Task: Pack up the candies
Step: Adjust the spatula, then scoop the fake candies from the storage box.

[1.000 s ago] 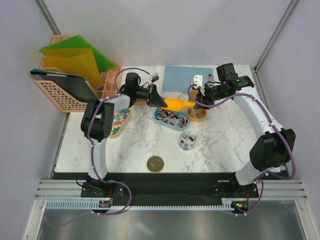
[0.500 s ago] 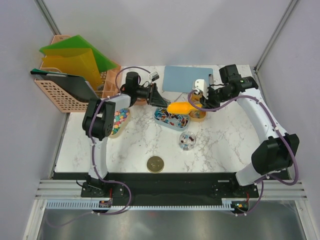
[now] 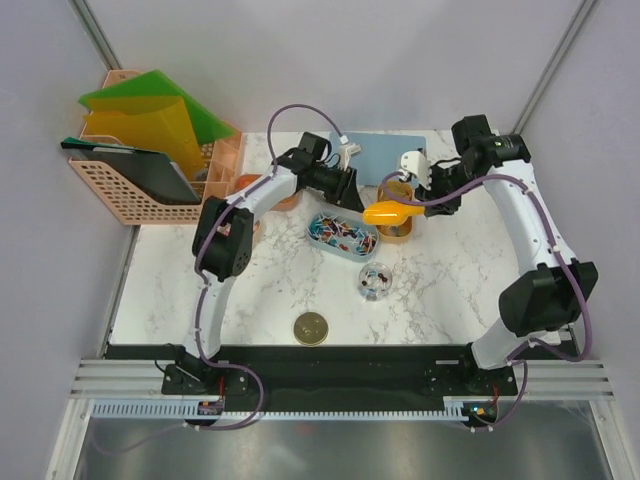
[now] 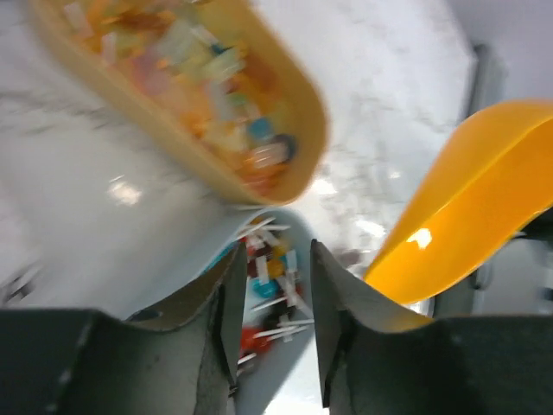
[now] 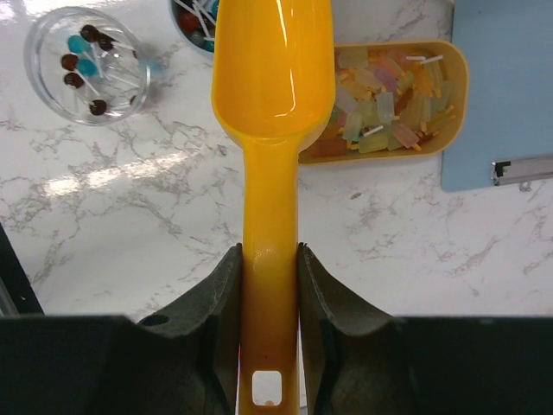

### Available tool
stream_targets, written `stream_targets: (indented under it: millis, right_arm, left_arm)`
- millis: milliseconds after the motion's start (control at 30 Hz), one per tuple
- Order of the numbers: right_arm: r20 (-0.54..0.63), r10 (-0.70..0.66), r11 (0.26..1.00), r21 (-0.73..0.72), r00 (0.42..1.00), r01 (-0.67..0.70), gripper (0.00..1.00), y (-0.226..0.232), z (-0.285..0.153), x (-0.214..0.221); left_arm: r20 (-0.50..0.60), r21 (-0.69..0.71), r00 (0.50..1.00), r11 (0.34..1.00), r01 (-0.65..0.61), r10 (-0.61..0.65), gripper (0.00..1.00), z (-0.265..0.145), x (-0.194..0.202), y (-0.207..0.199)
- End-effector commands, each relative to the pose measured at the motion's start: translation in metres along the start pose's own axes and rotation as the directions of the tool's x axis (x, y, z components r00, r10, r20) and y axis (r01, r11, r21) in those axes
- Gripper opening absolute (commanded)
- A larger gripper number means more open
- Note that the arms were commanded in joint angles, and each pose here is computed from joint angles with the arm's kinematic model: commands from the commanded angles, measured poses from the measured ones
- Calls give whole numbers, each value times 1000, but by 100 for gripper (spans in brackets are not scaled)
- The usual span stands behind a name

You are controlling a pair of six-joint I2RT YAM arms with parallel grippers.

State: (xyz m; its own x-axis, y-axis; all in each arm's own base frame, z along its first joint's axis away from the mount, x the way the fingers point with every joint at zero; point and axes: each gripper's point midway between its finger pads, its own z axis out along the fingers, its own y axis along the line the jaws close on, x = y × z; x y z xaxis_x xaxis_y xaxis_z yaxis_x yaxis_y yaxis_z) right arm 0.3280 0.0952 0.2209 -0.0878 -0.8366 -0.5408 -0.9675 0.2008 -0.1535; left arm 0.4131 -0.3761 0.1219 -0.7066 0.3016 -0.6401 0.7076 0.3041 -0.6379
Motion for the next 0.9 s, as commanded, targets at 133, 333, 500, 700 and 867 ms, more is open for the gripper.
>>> stream_targets:
  millis: [133,333,500,700,867]
  right_arm:
    - [-150,-66,996,-68,987,56,0,-4,5,-3]
    - [-209,-36,991,-131,977,8,0,11,29,-3]
    - [-242,9,994,-108,970,-36,0,8,43,-8]
    - [-313,49,995,-63,948,-72,0,2,59,-7]
    - [-361,87,995,-11,928,-98,0,-5,70,-14]
  left_arm:
    - [-145,-449,981,875,-180,127,18,-116,40,88]
    - [-187,-475,973,854,-211,137,2,-137,74,85]
    - [-213,-465,973,866,-181,90,2,-134,99,86]
    - [-240,-452,968,875,-175,70,2,-127,116,91]
    - [-266,-433,959,876,-213,102,2,-115,120,92]
